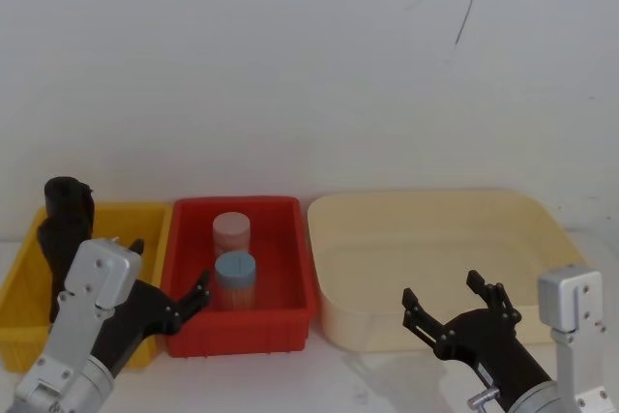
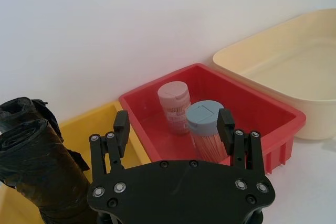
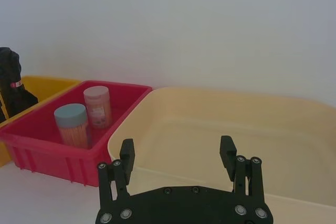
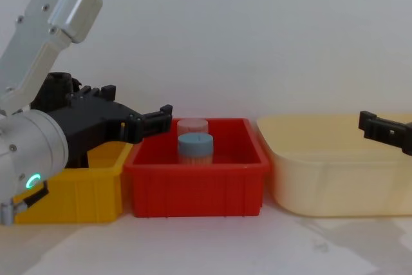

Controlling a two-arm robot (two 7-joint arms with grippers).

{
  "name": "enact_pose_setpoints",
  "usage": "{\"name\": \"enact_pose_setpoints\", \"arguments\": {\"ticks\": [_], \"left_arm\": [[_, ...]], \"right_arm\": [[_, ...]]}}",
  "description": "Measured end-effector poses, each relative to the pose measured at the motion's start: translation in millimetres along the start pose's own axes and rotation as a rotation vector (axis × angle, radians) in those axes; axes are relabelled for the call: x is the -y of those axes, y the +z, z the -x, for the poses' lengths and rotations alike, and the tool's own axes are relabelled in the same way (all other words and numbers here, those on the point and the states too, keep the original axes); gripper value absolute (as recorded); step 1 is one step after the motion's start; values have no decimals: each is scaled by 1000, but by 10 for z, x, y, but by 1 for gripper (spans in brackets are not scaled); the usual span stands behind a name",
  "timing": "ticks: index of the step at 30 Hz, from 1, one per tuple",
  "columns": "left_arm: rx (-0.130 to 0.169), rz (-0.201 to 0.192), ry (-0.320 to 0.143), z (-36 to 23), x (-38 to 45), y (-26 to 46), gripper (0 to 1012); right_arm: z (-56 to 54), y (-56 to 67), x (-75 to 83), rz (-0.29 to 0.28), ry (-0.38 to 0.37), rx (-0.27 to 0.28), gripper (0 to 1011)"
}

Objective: Pick up the garbage bag with the one hand and transfer it to the other hand.

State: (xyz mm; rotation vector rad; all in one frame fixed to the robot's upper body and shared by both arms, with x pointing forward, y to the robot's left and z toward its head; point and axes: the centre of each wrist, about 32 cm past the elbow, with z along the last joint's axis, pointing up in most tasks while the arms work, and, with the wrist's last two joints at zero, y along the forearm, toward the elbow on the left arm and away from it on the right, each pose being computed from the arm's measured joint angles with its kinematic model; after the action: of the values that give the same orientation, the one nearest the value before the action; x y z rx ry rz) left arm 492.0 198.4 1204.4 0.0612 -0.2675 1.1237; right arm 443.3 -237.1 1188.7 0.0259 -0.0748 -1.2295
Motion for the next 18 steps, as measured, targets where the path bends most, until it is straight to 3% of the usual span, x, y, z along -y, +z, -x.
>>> {"name": "enact_pose_setpoints", "arguments": {"ticks": [18], "left_arm": [[0, 0, 0, 0, 0, 0, 1000]], "right_arm": [[0, 0, 0, 0, 0, 0, 1000]]}}
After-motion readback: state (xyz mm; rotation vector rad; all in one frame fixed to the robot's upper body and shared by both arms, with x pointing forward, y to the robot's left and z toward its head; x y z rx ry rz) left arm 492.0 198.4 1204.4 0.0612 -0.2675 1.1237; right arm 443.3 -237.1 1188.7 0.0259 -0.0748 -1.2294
